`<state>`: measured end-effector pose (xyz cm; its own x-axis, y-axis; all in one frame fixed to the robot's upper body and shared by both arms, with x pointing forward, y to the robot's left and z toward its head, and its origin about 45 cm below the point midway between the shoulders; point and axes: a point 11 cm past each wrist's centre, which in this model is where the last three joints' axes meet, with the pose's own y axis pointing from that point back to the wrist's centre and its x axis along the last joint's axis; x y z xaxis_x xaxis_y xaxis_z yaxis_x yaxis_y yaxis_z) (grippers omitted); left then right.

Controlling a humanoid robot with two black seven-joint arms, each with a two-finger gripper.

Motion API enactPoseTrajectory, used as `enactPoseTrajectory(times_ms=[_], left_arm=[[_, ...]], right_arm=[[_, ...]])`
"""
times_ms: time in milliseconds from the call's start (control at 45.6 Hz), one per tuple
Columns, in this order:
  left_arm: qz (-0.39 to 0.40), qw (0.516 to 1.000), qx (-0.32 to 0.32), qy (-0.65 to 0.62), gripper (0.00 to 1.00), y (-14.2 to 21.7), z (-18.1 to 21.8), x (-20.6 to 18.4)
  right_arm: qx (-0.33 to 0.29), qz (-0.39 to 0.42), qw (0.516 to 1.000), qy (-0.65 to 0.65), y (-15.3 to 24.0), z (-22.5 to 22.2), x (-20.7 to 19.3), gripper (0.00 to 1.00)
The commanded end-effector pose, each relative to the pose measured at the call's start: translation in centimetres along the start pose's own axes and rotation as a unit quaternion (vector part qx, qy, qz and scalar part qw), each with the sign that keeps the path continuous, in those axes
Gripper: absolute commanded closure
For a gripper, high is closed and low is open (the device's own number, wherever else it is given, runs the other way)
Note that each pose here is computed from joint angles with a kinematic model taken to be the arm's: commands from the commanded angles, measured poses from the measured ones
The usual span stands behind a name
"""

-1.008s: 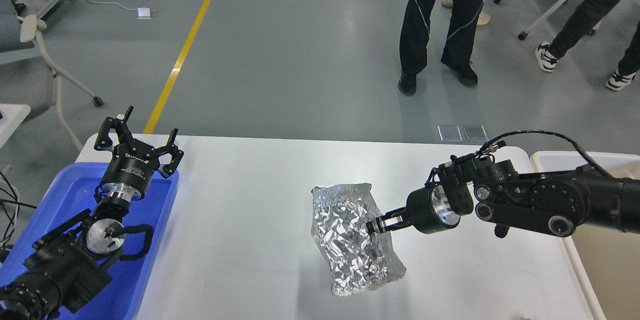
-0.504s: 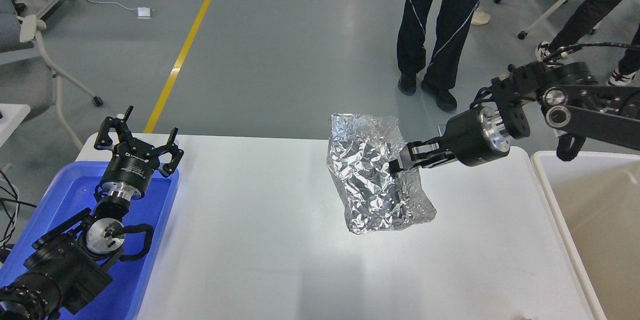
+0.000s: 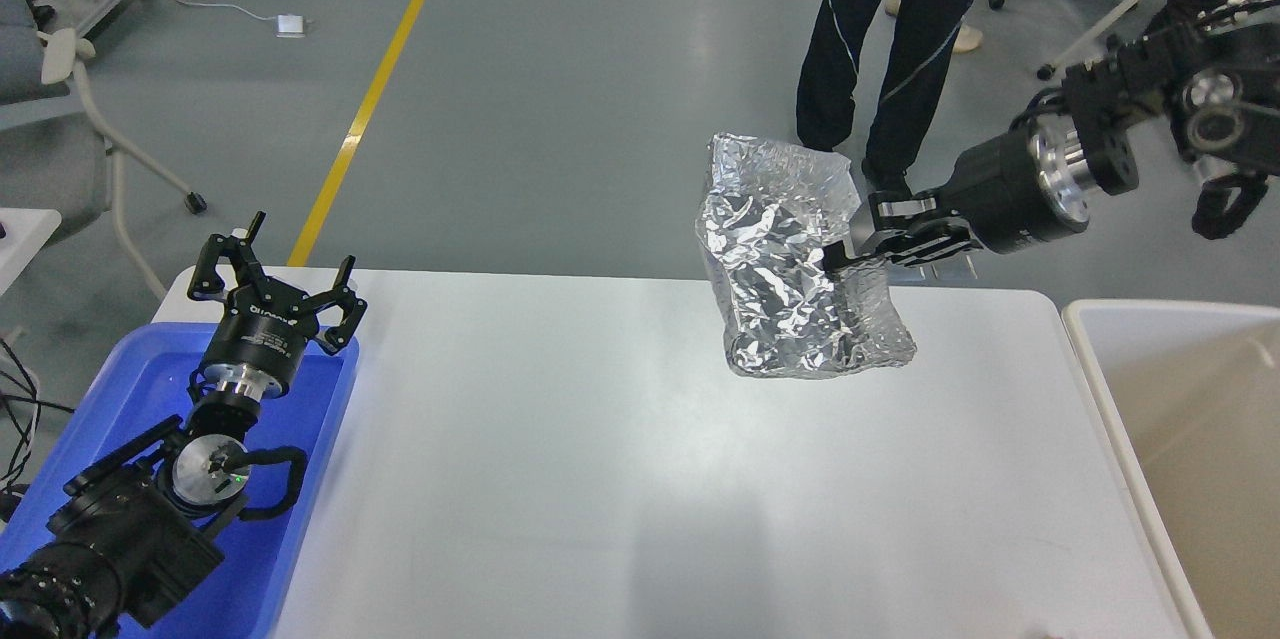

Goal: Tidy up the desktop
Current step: 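Carry the foil bag with the right gripper over the white bin, then release the foil bag into the white bin with the right gripper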

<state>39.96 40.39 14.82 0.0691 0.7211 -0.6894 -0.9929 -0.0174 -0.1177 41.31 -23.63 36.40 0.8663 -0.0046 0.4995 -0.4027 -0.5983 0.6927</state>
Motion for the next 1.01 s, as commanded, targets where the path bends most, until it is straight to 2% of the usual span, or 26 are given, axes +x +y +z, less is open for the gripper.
enactPoseTrajectory(times_ms=[0, 153, 395, 592, 702, 987], left_arm=[[0.0, 1.0, 0.0, 0.0, 0.0, 0.0, 0.0, 0.0], [0.0, 1.0, 0.0, 0.0, 0.0, 0.0, 0.0, 0.0], [0.0, 1.0, 0.0, 0.0, 0.0, 0.0, 0.0, 0.0], [0.0, 1.0, 0.0, 0.0, 0.0, 0.0, 0.0, 0.0], [0.0, 1.0, 0.0, 0.0, 0.0, 0.0, 0.0, 0.0], [0.0, 1.0, 0.0, 0.0, 0.0, 0.0, 0.0, 0.0]], right_arm=[[-0.093, 0.083, 0.987, -0.102, 2.9, 10.3, 2.3, 1.0], [-0.165, 0.144, 0.963, -0.158, 6.7, 17.0, 2.7, 1.0], [-0.243, 0.228, 0.911, -0.244, 13.0, 24.6, 1.2, 1.0], [-0.319, 0.279, 0.854, -0.301, 17.3, 30.4, -2.7, 1.0], [-0.351, 0.302, 0.823, -0.329, 18.3, 32.8, -5.4, 1.0], [-0.49, 0.317, 0.746, -0.319, 19.8, 37.4, -12.6, 1.0]])
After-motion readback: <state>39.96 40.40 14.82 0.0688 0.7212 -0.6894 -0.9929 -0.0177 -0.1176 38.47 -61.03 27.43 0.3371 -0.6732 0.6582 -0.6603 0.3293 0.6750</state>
